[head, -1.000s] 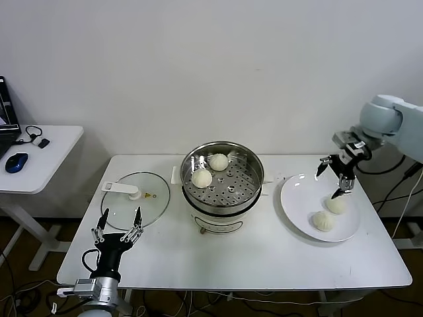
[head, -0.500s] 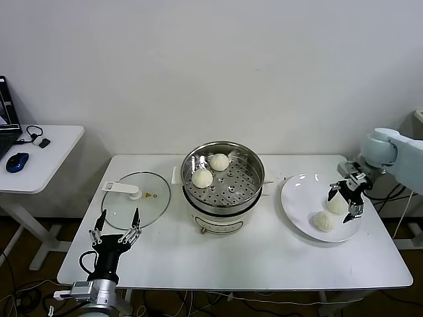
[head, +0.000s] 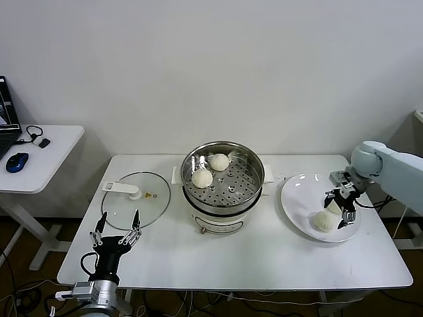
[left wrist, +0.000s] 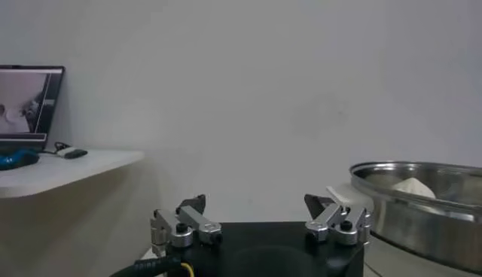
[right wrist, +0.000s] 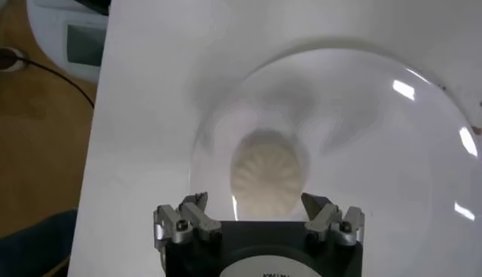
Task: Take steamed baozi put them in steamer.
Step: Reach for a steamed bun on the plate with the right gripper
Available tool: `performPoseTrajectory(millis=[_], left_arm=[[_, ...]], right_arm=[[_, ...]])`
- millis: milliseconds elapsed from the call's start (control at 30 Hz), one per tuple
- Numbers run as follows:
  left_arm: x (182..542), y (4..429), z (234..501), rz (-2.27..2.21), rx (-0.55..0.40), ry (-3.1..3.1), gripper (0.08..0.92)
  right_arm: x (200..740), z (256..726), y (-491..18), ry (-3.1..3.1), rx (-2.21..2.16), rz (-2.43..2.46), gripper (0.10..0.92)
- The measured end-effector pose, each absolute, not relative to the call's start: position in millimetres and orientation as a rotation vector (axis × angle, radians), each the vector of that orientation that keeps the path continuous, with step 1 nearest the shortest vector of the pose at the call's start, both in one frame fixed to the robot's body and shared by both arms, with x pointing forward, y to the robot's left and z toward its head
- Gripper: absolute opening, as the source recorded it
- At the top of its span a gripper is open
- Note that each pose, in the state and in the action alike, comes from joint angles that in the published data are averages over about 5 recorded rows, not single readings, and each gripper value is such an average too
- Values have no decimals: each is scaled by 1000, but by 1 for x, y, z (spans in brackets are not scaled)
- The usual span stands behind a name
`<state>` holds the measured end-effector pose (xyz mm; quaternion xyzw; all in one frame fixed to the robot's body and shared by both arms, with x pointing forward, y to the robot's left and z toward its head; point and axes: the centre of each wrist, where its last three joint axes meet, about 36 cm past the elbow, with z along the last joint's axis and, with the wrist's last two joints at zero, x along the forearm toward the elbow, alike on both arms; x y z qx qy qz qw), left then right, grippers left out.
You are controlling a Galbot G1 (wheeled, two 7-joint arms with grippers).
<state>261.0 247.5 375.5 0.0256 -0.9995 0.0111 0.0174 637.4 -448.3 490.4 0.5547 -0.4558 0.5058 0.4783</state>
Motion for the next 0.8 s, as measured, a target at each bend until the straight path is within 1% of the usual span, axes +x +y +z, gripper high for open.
performPoseTrajectory(millis=[800], left_arm=[[262,246,372,51,79,-3098,823]], right_arm=[[646,460,-438,-1081,1358,1248,823]])
